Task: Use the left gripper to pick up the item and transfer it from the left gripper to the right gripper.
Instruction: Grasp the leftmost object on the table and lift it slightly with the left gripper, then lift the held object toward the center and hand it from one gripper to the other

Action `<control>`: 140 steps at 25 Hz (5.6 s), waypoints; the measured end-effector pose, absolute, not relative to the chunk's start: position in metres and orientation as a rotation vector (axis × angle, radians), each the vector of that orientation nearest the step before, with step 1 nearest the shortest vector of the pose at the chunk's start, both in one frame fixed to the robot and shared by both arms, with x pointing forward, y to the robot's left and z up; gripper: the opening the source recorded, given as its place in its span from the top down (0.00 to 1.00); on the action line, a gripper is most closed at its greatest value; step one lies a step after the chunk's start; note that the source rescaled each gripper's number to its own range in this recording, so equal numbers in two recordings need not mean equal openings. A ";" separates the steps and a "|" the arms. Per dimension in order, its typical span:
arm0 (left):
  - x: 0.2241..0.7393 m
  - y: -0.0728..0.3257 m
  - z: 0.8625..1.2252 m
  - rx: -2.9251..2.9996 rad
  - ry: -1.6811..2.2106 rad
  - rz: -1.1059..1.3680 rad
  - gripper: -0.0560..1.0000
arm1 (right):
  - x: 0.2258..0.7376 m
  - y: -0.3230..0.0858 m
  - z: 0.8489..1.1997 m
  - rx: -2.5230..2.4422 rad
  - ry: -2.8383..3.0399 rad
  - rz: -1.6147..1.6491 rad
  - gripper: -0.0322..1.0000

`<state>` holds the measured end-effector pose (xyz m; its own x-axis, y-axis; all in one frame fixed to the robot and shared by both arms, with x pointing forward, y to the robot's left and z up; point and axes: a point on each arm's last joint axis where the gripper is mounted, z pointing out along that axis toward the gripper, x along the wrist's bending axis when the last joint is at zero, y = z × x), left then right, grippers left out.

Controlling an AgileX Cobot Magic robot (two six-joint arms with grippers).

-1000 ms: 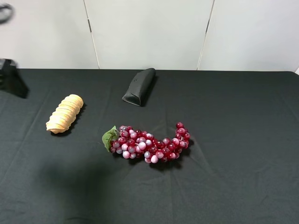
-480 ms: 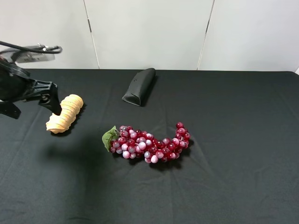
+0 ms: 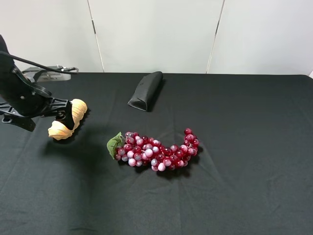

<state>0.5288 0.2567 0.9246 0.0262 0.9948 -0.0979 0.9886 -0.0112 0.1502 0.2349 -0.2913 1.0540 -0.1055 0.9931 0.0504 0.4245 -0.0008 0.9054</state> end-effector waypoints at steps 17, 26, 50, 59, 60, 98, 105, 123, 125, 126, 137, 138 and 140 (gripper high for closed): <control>0.557 0.253 0.890 2.221 1.996 0.048 0.00 | 0.235 -0.291 1.054 1.491 1.605 1.075 0.00; 0.557 0.250 0.882 2.258 1.974 0.035 0.02 | 0.235 -0.291 1.054 1.491 1.605 1.075 0.00; 0.556 0.250 0.882 2.279 1.958 0.024 0.84 | 0.235 -0.291 1.054 1.491 1.605 1.075 0.00; 0.551 0.250 0.911 2.266 1.928 0.052 0.88 | 0.235 -0.291 1.054 1.491 1.605 1.075 0.00; 0.550 0.250 0.915 2.269 1.926 0.049 0.88 | 0.235 -0.291 1.054 1.491 1.605 1.075 0.00; 0.470 0.159 1.009 2.746 0.957 0.086 0.93 | 0.235 -0.291 1.054 1.491 1.605 1.075 0.00; 0.457 0.128 1.011 2.771 0.641 0.166 0.93 | 0.235 -0.291 1.054 1.491 1.605 1.075 0.00; 0.457 0.105 1.017 2.673 0.390 0.347 0.93 | 0.242 -0.290 1.056 1.592 1.595 1.095 0.00; 0.458 0.104 1.017 2.670 0.390 0.351 0.93 | 0.252 -0.288 1.061 1.677 1.613 1.100 0.00; 0.458 0.104 1.017 2.668 0.390 0.353 0.93 | 0.259 -0.286 1.064 1.722 1.627 1.102 0.00; 0.461 0.102 1.019 2.628 0.385 0.398 0.93 | 0.361 -0.256 1.060 1.869 1.947 1.258 0.00; 0.462 0.102 1.020 2.623 0.385 0.403 0.93 | 0.368 -0.252 1.057 1.867 1.992 1.280 0.00; 0.462 0.102 1.020 2.618 0.385 0.409 0.93 | 0.380 -0.246 1.053 1.851 2.052 1.341 0.00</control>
<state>0.4620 0.1015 1.0198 0.9167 0.3346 0.2186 0.1977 -0.8550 0.4794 0.3798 -0.2463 1.0529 -0.2726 0.8345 0.4789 0.7736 -0.1059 0.6248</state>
